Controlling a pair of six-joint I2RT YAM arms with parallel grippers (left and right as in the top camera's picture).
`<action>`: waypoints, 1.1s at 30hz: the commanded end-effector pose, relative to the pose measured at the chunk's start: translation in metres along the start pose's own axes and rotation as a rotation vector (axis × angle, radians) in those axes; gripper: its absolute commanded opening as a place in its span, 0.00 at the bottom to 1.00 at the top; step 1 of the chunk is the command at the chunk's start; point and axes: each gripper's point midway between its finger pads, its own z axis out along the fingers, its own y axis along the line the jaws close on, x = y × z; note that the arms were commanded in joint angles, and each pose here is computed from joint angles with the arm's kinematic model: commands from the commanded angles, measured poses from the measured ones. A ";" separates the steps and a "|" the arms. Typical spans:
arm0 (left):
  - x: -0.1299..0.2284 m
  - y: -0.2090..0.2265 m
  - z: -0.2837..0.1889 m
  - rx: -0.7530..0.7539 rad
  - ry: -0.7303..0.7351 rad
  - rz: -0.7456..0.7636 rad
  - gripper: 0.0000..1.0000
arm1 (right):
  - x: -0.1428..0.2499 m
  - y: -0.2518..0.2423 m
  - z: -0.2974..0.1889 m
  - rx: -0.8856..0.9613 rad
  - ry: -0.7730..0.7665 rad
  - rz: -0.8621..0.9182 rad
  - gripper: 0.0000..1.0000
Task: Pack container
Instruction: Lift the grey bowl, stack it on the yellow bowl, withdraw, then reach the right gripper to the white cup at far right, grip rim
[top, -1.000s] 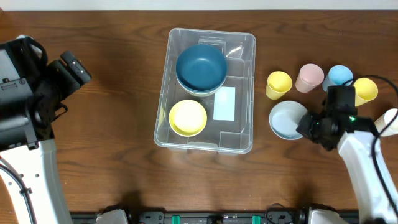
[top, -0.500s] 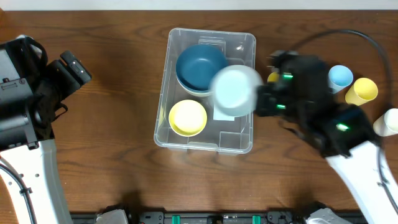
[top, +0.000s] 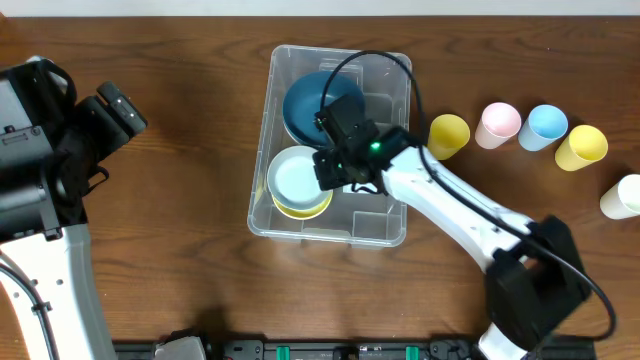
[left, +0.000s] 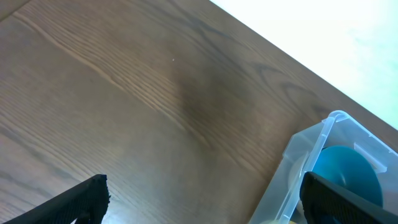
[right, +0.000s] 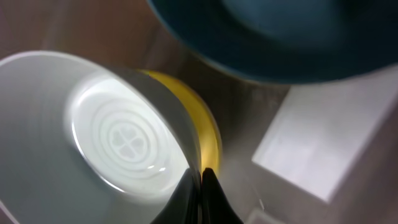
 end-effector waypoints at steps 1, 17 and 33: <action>-0.004 0.002 -0.001 -0.010 -0.009 -0.006 0.98 | -0.004 0.015 -0.002 -0.066 -0.011 -0.051 0.13; -0.004 0.002 -0.001 -0.010 -0.009 -0.006 0.98 | -0.061 -0.057 -0.163 0.134 -0.292 0.124 0.81; -0.004 0.002 -0.001 -0.010 -0.009 -0.006 0.98 | 0.092 -0.365 -0.286 0.614 -0.296 1.148 0.88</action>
